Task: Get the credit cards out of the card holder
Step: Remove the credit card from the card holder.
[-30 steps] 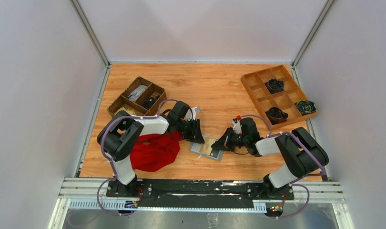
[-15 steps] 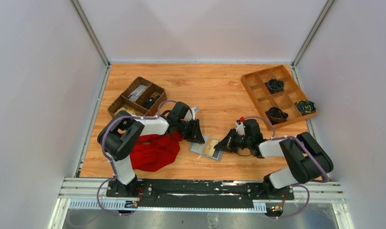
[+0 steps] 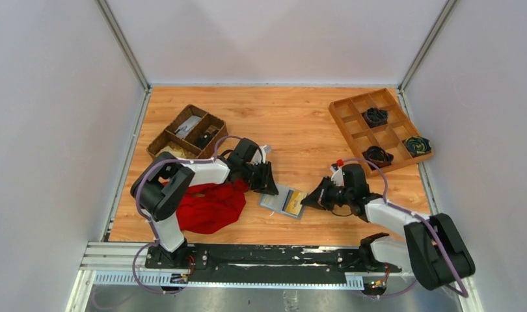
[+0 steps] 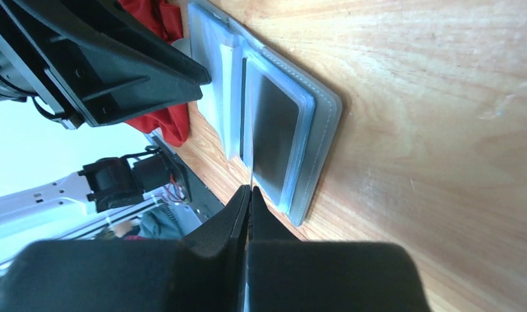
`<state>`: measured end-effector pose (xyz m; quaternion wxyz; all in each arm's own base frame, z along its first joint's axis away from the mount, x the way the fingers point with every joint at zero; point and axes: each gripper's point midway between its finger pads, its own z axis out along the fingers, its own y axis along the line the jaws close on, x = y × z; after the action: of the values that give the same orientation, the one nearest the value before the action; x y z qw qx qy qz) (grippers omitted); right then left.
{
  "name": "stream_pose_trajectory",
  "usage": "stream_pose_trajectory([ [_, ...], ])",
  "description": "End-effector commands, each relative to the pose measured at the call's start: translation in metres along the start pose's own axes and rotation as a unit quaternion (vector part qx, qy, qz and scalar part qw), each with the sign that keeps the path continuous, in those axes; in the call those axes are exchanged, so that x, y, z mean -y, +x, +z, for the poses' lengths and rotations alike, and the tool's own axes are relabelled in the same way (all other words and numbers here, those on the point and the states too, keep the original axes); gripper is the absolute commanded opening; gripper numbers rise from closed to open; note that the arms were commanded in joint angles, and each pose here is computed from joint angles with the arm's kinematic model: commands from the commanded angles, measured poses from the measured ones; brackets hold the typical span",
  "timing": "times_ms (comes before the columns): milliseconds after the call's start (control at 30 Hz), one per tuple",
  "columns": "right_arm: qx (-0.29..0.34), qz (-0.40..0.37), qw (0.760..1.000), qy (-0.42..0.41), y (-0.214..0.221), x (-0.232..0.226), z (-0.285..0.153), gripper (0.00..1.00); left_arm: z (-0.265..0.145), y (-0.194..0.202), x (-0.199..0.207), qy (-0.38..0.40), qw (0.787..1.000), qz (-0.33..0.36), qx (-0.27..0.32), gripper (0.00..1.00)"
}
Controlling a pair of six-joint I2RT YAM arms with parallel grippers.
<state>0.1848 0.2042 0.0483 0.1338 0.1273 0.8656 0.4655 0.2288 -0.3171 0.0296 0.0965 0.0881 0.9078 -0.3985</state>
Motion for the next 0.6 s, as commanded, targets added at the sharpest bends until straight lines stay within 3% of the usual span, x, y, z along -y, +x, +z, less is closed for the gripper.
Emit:
stream_pose_trajectory([
  [0, 0.013, -0.044, 0.998, 0.033, -0.005, -0.001, -0.017, 0.00, -0.013, -0.004, -0.005, -0.026, 0.999, 0.020, 0.018, 0.31],
  [267, 0.040, -0.122, 0.992, -0.017, -0.020, -0.044, -0.035, 0.00, -0.056, -0.027, 0.052, 0.030, 0.995, 0.078, 0.059, 0.36],
  [467, 0.051, -0.176, 0.975, -0.124, -0.031, -0.099, -0.041, 0.00, -0.073, -0.029, 0.078, 0.092, 0.990, 0.081, 0.066, 0.37],
  [567, 0.044, -0.183, 0.967, -0.172, -0.031, -0.120, -0.044, 0.00, -0.078, -0.027, 0.083, 0.117, 0.988, 0.080, 0.064, 0.43],
])
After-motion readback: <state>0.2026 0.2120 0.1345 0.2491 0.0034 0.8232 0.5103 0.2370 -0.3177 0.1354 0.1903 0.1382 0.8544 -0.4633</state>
